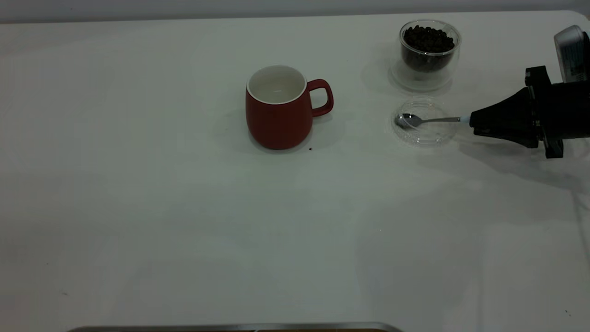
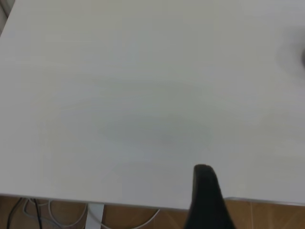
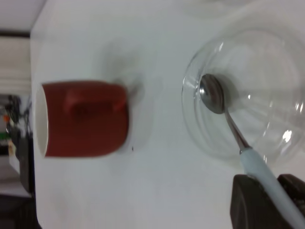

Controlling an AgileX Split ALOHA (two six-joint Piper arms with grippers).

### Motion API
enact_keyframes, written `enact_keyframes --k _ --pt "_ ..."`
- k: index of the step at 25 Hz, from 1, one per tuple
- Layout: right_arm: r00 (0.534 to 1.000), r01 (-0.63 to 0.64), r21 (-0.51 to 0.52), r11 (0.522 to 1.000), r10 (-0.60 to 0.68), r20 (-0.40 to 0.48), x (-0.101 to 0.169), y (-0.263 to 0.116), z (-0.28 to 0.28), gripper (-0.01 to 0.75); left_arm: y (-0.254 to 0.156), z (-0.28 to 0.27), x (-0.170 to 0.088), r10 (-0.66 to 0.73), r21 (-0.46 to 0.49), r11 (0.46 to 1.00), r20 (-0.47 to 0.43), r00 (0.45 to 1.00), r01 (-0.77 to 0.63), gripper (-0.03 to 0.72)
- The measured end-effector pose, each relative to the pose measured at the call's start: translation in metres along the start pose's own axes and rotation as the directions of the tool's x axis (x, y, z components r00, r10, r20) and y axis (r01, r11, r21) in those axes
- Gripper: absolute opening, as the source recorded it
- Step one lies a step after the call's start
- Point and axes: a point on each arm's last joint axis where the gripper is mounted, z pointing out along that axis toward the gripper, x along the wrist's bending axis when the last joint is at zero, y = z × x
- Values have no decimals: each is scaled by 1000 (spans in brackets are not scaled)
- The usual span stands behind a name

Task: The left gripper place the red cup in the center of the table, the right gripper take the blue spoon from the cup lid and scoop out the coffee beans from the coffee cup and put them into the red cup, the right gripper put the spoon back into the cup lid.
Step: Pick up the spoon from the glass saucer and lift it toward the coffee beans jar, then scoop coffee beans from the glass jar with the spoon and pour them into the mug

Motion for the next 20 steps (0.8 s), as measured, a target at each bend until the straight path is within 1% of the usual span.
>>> enact_keyframes --k 4,7,11,16,20 --pt "998 20 12 1000 -21 60 13 10 -11 102 0 0 0 0 0 1000 0 1000 0 561" --pt "994 56 15 998 -57 97 29 20 -24 101 0 0 0 0 0 1000 0 1000 0 561" --pt "983 143 7 990 -143 117 61 34 -46 101 0 0 0 0 0 1000 0 1000 0 561" --pt "958 269 -88 959 -257 128 111 54 -78 101 0 0 0 0 0 1000 0 1000 0 561" --pt "952 290 -173 941 -265 155 131 83 -91 101 0 0 0 0 0 1000 0 1000 0 561"
